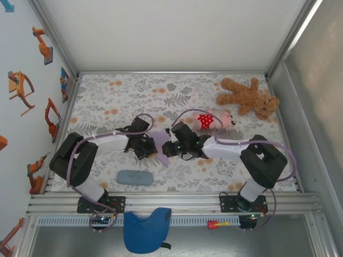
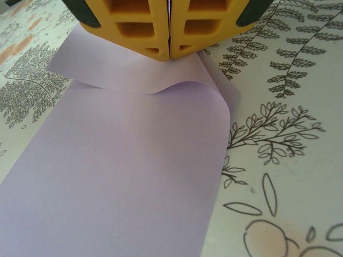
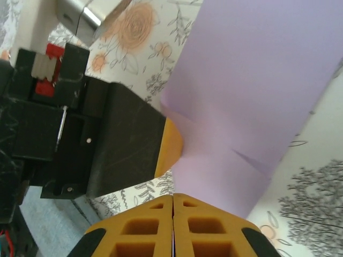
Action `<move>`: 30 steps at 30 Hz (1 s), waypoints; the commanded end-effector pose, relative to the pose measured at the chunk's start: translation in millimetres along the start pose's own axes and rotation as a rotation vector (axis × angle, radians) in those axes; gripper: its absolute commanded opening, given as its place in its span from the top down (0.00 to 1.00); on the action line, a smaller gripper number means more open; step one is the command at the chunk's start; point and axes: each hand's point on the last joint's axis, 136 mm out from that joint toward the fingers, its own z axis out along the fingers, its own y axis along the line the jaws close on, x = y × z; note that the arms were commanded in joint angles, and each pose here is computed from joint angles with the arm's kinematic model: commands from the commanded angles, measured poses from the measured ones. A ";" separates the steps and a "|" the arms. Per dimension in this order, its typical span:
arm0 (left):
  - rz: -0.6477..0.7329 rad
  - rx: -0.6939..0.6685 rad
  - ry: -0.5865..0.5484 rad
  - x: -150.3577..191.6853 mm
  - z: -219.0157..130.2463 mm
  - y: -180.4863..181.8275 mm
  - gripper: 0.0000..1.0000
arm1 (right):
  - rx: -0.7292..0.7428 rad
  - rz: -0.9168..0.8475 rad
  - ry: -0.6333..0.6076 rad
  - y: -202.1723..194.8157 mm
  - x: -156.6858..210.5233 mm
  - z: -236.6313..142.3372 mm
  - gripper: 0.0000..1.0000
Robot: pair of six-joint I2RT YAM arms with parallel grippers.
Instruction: Fold a paper plane with a square sheet of paper (pick it up from the middle)
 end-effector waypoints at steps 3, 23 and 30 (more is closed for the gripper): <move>-0.028 -0.084 0.020 9.0 6.9 24.6 0.93 | -0.100 0.010 0.078 16.3 17.9 14.4 0.97; -0.035 -0.088 0.026 9.0 7.6 24.9 0.93 | -0.029 0.018 0.168 -0.3 32.7 39.2 1.00; -0.037 -0.098 0.028 9.9 8.6 27.1 0.93 | 0.001 0.015 0.191 -8.9 39.5 41.7 1.00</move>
